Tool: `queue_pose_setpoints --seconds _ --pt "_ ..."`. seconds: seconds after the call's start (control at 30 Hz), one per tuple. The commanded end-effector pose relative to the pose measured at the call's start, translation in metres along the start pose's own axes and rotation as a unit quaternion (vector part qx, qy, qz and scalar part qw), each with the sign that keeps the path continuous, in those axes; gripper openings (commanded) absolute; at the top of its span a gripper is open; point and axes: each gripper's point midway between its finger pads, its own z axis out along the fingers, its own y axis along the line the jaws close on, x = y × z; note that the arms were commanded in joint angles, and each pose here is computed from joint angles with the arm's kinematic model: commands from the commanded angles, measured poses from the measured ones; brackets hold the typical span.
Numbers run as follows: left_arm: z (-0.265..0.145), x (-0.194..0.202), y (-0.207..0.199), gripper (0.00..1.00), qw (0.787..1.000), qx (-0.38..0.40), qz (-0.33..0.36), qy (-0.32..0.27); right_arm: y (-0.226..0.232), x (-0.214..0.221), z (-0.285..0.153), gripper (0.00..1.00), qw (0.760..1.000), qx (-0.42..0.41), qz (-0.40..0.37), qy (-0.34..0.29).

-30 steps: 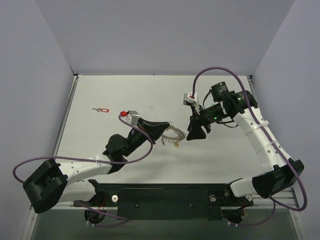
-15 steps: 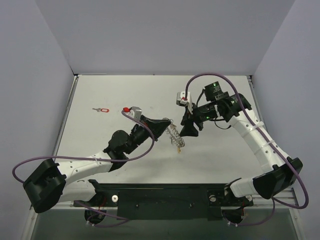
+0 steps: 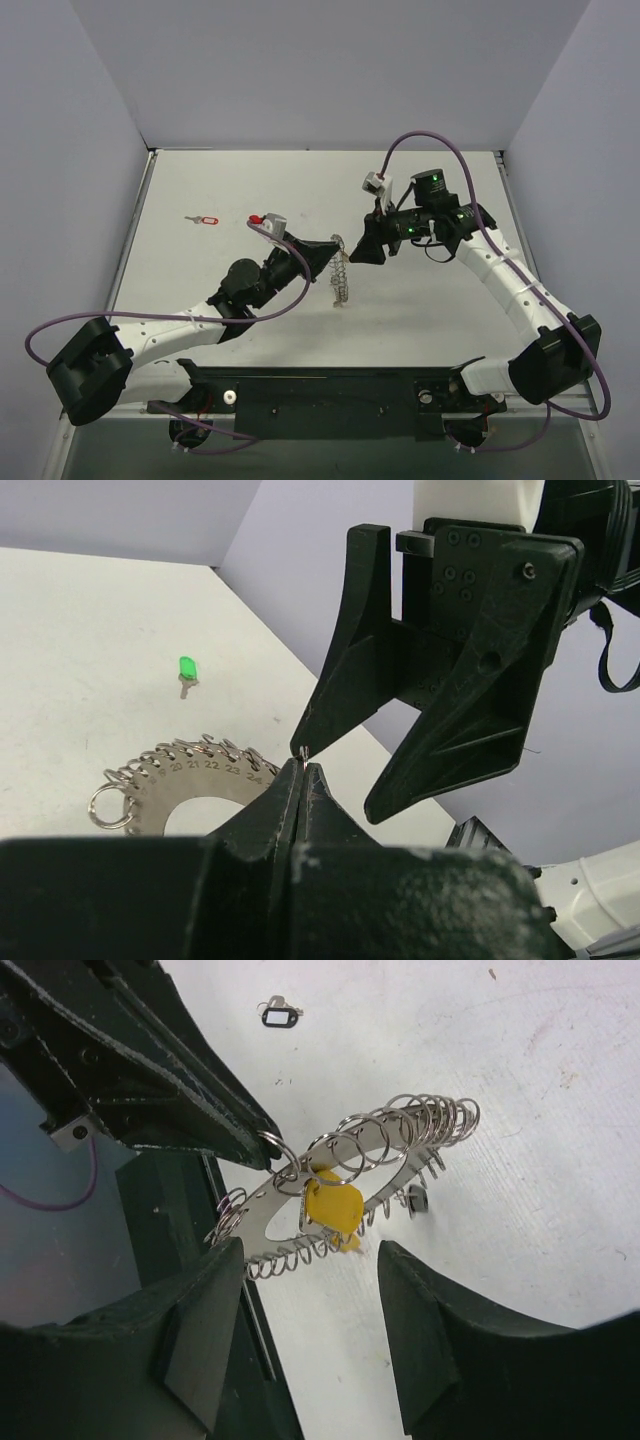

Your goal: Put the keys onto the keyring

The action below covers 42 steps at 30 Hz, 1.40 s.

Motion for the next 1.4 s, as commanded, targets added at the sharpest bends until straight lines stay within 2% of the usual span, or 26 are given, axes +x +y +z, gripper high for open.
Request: queue_pose_setpoints --seconds 0.0,0.13,0.27,0.43,0.63,0.77,0.9,1.03,1.2,1.37 --pt "0.004 -0.034 -0.017 0.0 0.999 0.02 0.001 -0.043 -0.003 -0.029 -0.001 0.51 0.995 0.028 0.065 -0.063" --pt "0.003 -0.025 -0.009 0.0 1.0 0.007 0.003 -0.023 -0.01 -0.034 0.0 0.49 0.99 0.051 0.108 -0.081" --pt "0.003 -0.023 -0.004 0.0 1.0 -0.002 0.003 -0.021 -0.011 -0.029 0.001 0.46 0.988 0.054 0.119 -0.082" --pt "-0.001 -0.021 -0.015 0.0 0.998 0.053 0.022 0.011 -0.022 -0.028 -0.003 0.46 0.986 0.08 0.124 -0.083" --pt "-0.013 0.009 -0.015 0.0 0.984 0.096 0.091 0.119 -0.031 -0.033 -0.009 0.5 0.979 0.092 0.153 -0.103" --pt "-0.02 0.027 -0.017 0.0 0.966 0.132 0.14 0.175 -0.035 -0.038 0.003 0.52 0.957 0.092 0.238 -0.138" --pt "-0.02 0.03 -0.015 0.0 0.951 0.15 0.192 0.192 -0.041 -0.018 0.015 0.53 0.949 0.146 0.261 -0.099" --pt "-0.018 0.029 -0.015 0.0 0.934 0.165 0.24 0.21 -0.033 0.004 0.028 0.52 0.948 0.161 0.271 -0.04" --pt "-0.015 0.035 -0.016 0.0 0.917 0.183 0.26 0.241 -0.025 0.029 0.031 0.52 0.947 0.18 0.263 0.044" --pt "-0.012 0.041 -0.017 0.0 0.913 0.193 0.256 0.25 -0.019 0.034 0.034 0.5 0.946 0.179 0.257 0.08"
